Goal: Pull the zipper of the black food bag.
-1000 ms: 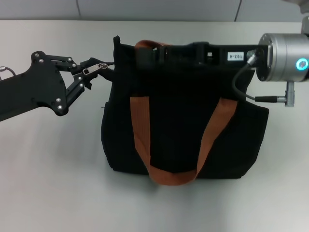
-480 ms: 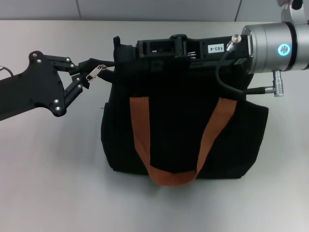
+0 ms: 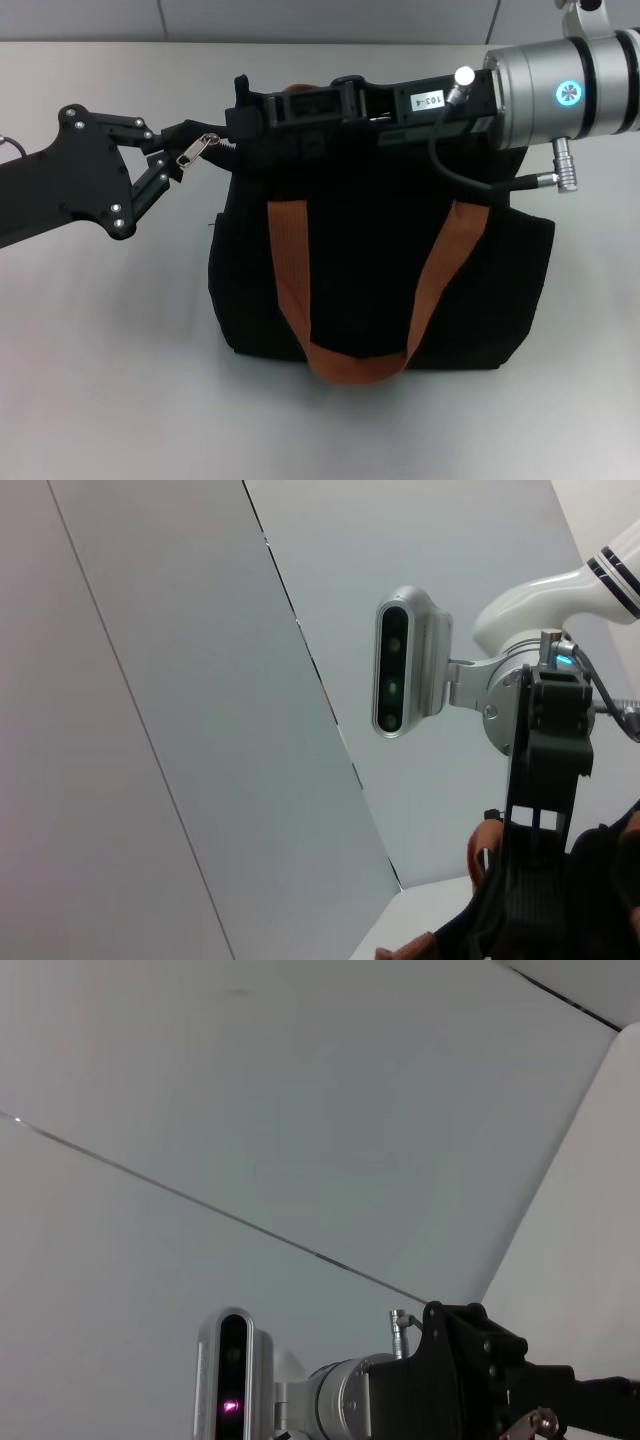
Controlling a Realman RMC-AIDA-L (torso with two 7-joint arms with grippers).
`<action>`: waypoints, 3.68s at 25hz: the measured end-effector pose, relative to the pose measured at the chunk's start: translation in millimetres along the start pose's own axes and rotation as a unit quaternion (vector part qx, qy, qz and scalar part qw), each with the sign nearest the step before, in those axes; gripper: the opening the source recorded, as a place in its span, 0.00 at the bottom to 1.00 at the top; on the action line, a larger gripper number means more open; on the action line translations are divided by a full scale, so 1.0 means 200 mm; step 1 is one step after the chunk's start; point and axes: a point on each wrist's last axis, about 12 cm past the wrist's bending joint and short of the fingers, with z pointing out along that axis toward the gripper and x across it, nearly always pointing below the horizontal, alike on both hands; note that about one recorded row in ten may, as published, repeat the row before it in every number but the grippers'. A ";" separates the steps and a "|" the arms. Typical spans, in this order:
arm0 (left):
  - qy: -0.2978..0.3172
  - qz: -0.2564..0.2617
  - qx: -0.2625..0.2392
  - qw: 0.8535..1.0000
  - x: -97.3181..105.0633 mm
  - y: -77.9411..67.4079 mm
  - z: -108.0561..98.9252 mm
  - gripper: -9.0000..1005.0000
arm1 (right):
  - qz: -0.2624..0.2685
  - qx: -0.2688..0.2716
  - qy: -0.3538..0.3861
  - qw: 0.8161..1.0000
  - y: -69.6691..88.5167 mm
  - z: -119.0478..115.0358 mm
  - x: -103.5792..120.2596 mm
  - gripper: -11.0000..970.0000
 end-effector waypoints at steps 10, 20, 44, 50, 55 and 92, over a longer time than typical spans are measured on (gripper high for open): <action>0.002 0.006 0.004 1.000 -0.01 0.01 0.01 0.08 | 0.005 0.014 0.017 1.000 0.02 0.06 -0.03 0.77; 0.001 0.014 0.012 1.000 -0.03 0.02 0.01 0.08 | 0.009 0.033 0.015 0.999 0.00 0.09 -0.05 0.77; 0.003 0.000 0.023 1.000 -0.04 0.04 0.04 0.08 | -0.020 0.052 0.026 0.998 0.01 0.12 -0.07 0.68; 0.001 -0.005 0.024 1.000 -0.04 0.03 0.03 0.08 | -0.020 0.060 0.032 0.997 -0.01 0.12 -0.05 0.65; 0.000 -0.005 0.027 1.000 -0.04 0.03 0.03 0.08 | -0.019 0.064 0.032 0.997 -0.01 0.12 -0.05 0.51; -0.003 -0.006 0.025 1.000 -0.04 0.02 0.03 0.08 | -0.044 0.094 0.039 0.994 -0.02 0.16 -0.08 0.10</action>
